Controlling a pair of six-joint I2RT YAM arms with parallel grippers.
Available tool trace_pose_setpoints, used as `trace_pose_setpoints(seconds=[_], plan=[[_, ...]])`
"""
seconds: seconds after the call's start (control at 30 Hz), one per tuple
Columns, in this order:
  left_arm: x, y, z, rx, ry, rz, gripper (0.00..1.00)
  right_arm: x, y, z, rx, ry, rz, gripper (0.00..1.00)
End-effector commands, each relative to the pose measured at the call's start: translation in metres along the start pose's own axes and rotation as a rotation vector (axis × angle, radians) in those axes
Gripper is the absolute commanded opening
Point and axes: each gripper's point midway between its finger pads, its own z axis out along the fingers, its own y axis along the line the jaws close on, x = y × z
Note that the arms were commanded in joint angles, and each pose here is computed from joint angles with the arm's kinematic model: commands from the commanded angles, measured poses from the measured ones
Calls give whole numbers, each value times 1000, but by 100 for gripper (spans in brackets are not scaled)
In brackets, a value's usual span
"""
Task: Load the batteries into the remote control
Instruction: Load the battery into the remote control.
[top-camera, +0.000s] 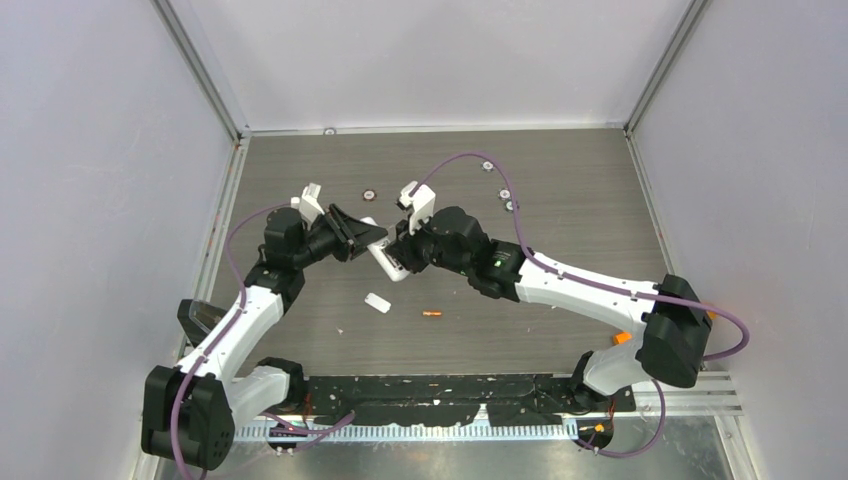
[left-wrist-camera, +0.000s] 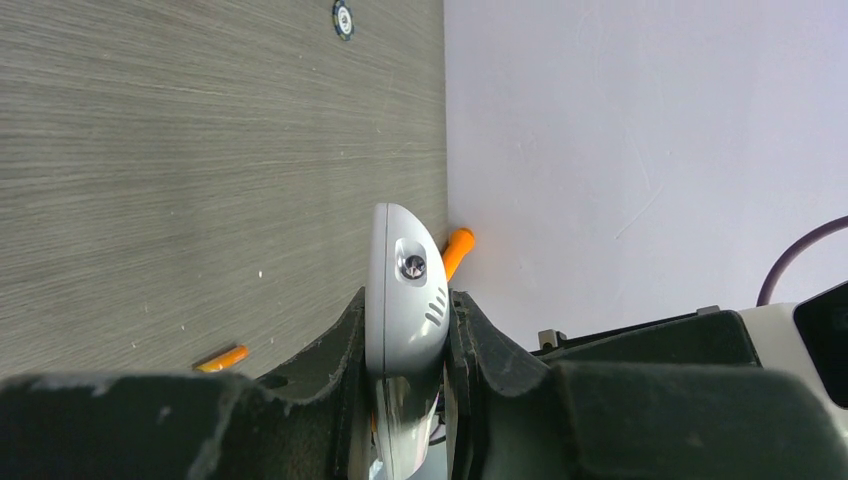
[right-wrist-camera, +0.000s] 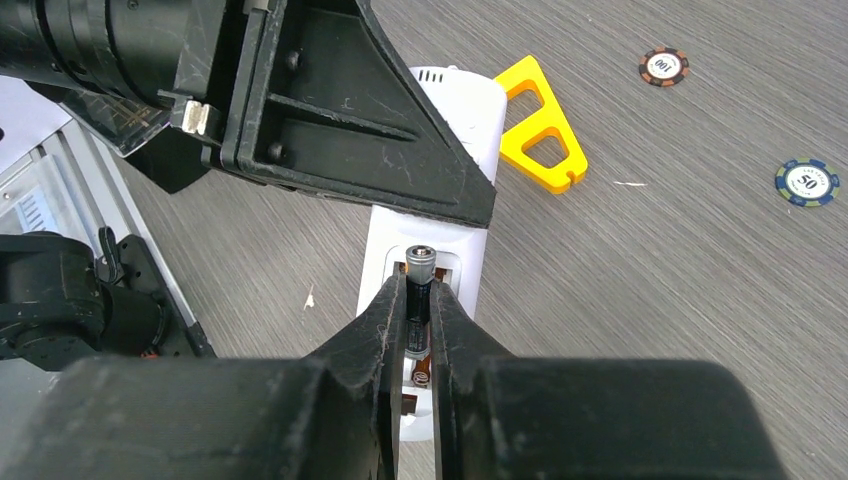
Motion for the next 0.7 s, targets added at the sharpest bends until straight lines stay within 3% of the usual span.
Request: trace_pose_setpoints(seconds=[0.0, 0.67], plan=[[-11, -26, -2, 60, -36, 23, 0, -18, 4, 3, -11, -52, -16, 14], [-13, -29, 0, 65, -31, 47, 0, 9, -2, 3, 9, 55, -41, 21]])
